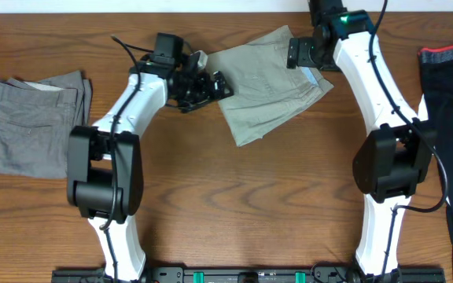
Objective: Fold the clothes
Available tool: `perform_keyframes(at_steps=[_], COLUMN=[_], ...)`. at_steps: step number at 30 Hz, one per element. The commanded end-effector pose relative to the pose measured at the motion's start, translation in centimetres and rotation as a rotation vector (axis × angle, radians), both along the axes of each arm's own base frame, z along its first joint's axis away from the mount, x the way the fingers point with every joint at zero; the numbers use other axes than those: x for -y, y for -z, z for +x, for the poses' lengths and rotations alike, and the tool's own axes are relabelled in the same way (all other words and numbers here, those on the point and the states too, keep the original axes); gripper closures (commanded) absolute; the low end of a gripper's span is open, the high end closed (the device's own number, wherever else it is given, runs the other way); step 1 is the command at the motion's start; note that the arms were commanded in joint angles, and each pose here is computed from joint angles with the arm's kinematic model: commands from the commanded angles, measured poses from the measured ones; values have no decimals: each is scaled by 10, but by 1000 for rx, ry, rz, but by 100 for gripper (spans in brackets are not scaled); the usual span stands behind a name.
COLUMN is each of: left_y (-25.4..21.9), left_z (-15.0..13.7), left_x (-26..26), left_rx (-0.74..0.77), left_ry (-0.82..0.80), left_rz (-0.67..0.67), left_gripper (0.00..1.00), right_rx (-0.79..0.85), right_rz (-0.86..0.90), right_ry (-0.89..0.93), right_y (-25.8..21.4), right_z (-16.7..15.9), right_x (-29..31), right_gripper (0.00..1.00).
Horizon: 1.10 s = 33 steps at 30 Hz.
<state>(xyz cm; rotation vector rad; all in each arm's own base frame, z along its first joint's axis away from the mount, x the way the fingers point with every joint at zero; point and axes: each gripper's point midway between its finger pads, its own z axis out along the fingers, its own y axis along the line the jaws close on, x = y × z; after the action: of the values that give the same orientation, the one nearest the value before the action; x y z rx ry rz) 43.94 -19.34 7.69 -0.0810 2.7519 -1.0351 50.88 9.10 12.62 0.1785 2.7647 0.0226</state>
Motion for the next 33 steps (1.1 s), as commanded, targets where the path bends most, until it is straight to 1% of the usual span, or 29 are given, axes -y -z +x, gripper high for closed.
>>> perform_keyframes(at_steps=[1, 8, 13, 21, 23, 25, 26, 28, 29, 30, 32, 33], left_y=[22, 51, 59, 64, 64, 64, 63, 60, 61, 61, 60, 60], left_z=[-3, 5, 10, 26, 28, 32, 34, 39, 40, 42, 43, 43], left_x=[15, 18, 19, 29, 32, 33, 34, 34, 33, 32, 32, 32], left_rx=[-117, -163, -167, -94, -80, -57, -45, -21, -13, -5, 17, 33], left_ry=[-61, -120, -142, -135, -130, -134, -133, -135, -140, -141, -126, -108], left_rz=[-38, -32, -40, -65, -68, -56, -59, -63, -56, -50, -43, -37], left_gripper=[2, 2, 2, 2, 0, 8, 14, 34, 49, 58, 67, 77], right_rx=[-2, -17, -15, -17, -17, -19, -20, -23, -25, -27, -34, -37], right_rz=[63, 49, 49, 49, 49, 49, 49, 48, 47, 46, 45, 41], right_ry=[-19, -42, -43, -42, -42, -42, -42, -43, -42, -42, -42, -41], right_y=[-6, -4, -5, -4, -4, -4, -4, -4, -4, -3, -3, -2], right_z=[1, -2, -2, -2, -3, -3, -3, -4, -4, -5, -6, -7], right_x=[-3, 0, 0, 0, 0, 0, 0, 0, 0, 0, 1, 2], right_gripper=[1, 1, 1, 1, 1, 1, 1, 1, 1, 1, 1, 1])
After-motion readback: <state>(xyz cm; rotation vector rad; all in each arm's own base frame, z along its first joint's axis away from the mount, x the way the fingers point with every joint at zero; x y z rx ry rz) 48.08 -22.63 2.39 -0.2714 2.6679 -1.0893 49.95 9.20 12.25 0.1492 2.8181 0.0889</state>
